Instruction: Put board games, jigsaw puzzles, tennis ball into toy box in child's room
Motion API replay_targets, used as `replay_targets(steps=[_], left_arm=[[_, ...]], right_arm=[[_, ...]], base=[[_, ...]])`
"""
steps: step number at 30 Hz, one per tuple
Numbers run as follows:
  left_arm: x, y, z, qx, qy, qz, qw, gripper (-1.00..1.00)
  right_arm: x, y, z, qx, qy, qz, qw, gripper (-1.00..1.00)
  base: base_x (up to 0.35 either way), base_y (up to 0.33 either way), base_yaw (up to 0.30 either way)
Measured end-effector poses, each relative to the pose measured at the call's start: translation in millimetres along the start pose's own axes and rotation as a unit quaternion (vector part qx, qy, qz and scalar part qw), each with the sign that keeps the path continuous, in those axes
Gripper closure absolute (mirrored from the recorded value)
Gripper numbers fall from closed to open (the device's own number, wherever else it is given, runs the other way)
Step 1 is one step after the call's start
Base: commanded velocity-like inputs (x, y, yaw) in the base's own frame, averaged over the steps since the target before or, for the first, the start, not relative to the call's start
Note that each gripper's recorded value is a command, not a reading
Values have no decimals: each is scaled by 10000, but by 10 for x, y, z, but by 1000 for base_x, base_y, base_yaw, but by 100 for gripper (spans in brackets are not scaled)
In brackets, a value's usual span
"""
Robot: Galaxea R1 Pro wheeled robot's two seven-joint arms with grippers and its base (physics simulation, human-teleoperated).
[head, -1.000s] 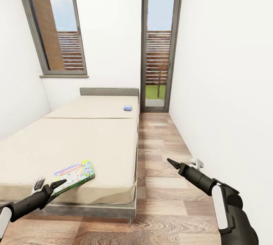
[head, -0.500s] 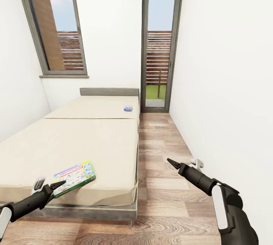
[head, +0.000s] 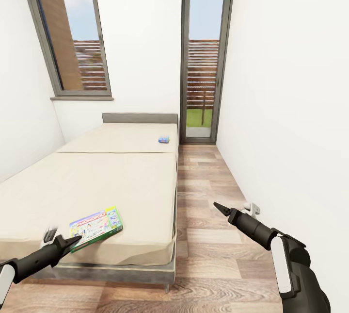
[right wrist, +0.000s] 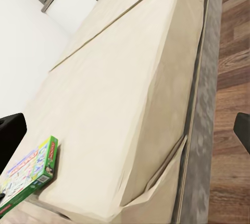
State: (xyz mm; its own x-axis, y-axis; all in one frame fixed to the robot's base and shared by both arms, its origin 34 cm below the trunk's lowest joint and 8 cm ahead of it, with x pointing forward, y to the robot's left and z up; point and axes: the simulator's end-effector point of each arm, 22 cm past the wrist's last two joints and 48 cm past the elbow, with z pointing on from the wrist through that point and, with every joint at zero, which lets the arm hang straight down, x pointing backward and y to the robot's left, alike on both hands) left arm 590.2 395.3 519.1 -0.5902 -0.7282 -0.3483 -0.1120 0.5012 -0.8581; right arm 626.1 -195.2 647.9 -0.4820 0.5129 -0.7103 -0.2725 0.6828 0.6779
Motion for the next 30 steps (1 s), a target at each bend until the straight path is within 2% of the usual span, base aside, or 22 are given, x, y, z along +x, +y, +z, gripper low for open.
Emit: replay_targets(steps=[7,12,18,30], left_arm=[[-69,-113,-39,-56,48,16,10000,100],[-102,-236,-80,-29,163,-145,9998,100],[-170,-366,-115,-17,189,-171,9997,100],[-449,-775,-323,382,182,-182,9989,100]], right_arm=[[-129,94,4,1,1,1,10000,-100],[-221,161,6,1,2,1,10000,-100],[-329,242,8,2,3,2,10000,-100],[-540,403,9,2,7,3,10000,-100]], base=[[0,0,0],[0,0,0],[0,0,0],[0,0,0]])
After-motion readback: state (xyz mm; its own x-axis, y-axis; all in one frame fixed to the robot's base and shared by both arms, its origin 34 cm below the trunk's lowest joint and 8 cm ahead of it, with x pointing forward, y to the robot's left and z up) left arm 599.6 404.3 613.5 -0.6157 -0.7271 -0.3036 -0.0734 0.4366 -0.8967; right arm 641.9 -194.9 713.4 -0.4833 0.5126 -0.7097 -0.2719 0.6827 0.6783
